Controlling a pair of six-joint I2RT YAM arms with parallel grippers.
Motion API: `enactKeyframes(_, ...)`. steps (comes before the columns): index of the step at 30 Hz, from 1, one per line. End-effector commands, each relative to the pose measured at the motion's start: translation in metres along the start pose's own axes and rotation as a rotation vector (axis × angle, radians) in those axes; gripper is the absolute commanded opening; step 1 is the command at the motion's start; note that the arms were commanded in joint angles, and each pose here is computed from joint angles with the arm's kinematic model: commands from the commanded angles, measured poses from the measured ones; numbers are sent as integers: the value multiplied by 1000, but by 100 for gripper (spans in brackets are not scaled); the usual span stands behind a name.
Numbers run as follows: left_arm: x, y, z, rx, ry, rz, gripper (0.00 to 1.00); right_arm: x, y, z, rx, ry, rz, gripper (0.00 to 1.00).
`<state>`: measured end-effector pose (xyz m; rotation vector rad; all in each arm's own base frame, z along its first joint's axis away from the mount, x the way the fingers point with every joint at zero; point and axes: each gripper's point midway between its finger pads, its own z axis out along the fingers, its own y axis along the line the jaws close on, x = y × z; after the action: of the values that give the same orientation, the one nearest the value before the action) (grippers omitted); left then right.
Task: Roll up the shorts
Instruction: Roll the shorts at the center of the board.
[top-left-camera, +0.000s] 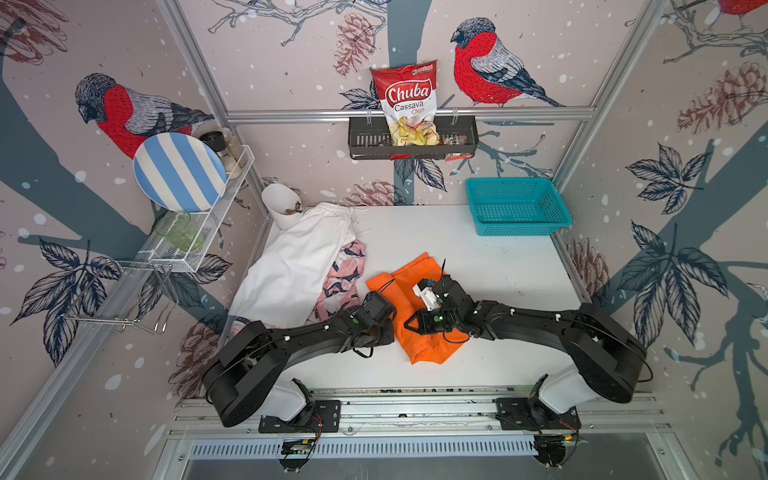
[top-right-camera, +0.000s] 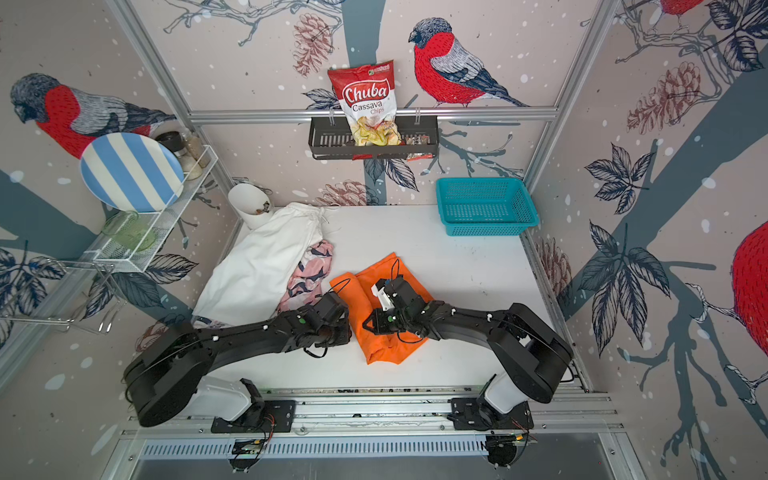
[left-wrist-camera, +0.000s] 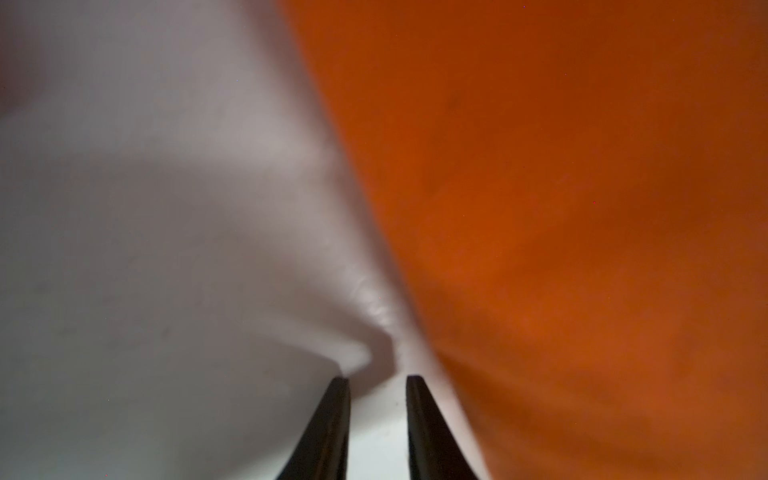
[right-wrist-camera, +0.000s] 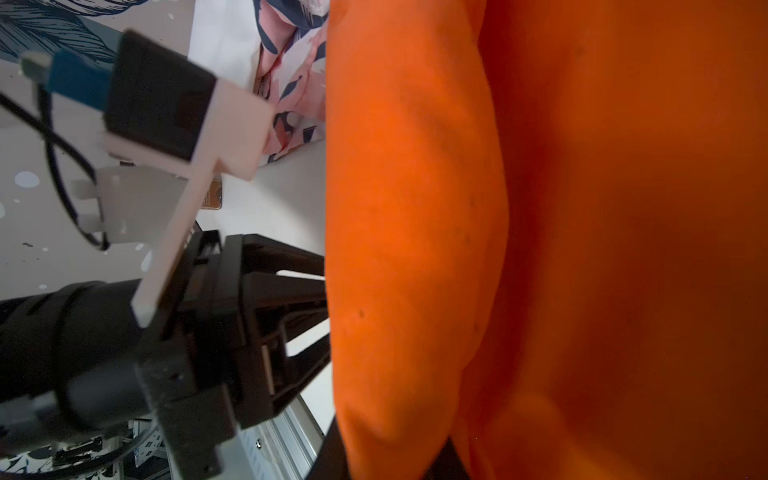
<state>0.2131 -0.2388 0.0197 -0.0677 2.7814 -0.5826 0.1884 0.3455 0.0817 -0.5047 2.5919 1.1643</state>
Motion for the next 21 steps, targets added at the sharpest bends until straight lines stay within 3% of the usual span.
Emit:
enactKeyframes(1,8,-5,13,20,45,30,28,-2,12,-4,4,-8,-7,17)
enactKeyframes(5,11,-5,19,10,46,30,27,0,32,-6,-87,-17,47,17)
enactKeyframes(11,15,2,23,-24,44,30,26,14,25,-2,-195,-40,259,12)
enactKeyframes(17,22,10,27,-65,62,22,26,48,-18,12,-140,-21,396,11)
enactKeyframes(21,9,18,10,-146,16,33,27,64,-45,19,-62,5,414,12)
